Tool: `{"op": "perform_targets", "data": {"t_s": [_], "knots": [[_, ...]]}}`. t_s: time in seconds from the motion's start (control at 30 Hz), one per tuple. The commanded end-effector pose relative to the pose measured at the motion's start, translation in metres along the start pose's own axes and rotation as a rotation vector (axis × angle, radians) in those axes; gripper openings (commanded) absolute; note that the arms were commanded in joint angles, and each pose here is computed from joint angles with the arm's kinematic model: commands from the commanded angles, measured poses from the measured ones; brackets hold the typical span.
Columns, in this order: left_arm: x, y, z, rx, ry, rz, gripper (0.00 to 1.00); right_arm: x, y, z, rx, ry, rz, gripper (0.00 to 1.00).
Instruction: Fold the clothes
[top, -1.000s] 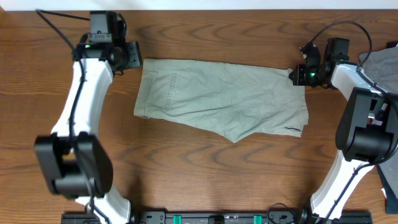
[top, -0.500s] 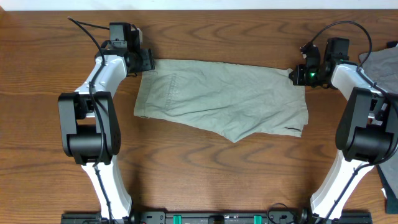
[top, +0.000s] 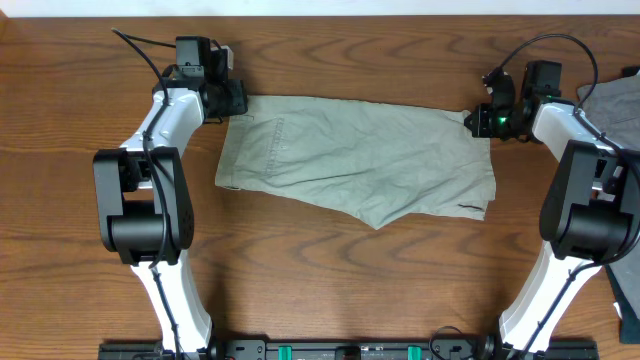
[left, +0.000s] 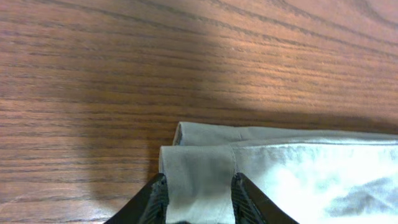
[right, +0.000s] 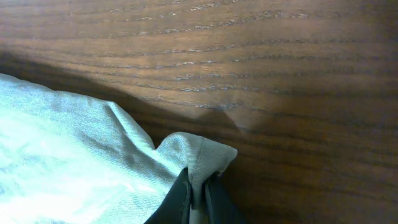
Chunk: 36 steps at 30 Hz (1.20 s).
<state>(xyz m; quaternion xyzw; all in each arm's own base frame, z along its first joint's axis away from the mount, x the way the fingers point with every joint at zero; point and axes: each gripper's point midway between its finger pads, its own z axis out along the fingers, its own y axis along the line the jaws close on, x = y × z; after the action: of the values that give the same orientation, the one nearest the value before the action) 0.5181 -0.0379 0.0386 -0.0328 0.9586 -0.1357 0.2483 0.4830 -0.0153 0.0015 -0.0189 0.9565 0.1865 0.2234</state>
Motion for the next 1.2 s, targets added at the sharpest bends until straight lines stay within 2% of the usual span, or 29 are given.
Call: {"op": "perform_targets", "data": {"t_s": [0.0, 0.13, 0.53, 0.6, 0.7, 1.17], "knots": [[0.005, 0.0, 0.002, 0.011, 0.017, 0.002, 0.37, 0.009, -0.007, 0.007, 0.001, 0.024, 0.02, 0.07], [0.014, 0.004, 0.01, 0.006, 0.042, 0.037, 0.43, 0.009, -0.007, 0.007, 0.004, 0.025, 0.02, 0.07], [0.015, 0.009, 0.014, -0.017, 0.043, 0.038, 0.43, 0.011, -0.007, 0.007, 0.003, 0.031, 0.023, 0.07], [0.014, 0.013, 0.014, -0.037, 0.04, 0.036, 0.5, 0.012, -0.007, 0.007, 0.003, 0.034, 0.024, 0.07], [0.012, 0.025, 0.013, -0.099, 0.03, 0.035, 0.5, 0.013, -0.008, 0.007, 0.011, 0.038, 0.025, 0.08], [0.013, 0.02, 0.019, -0.053, 0.031, 0.033, 0.5, 0.014, -0.012, 0.007, 0.035, 0.045, 0.026, 0.09]]}}
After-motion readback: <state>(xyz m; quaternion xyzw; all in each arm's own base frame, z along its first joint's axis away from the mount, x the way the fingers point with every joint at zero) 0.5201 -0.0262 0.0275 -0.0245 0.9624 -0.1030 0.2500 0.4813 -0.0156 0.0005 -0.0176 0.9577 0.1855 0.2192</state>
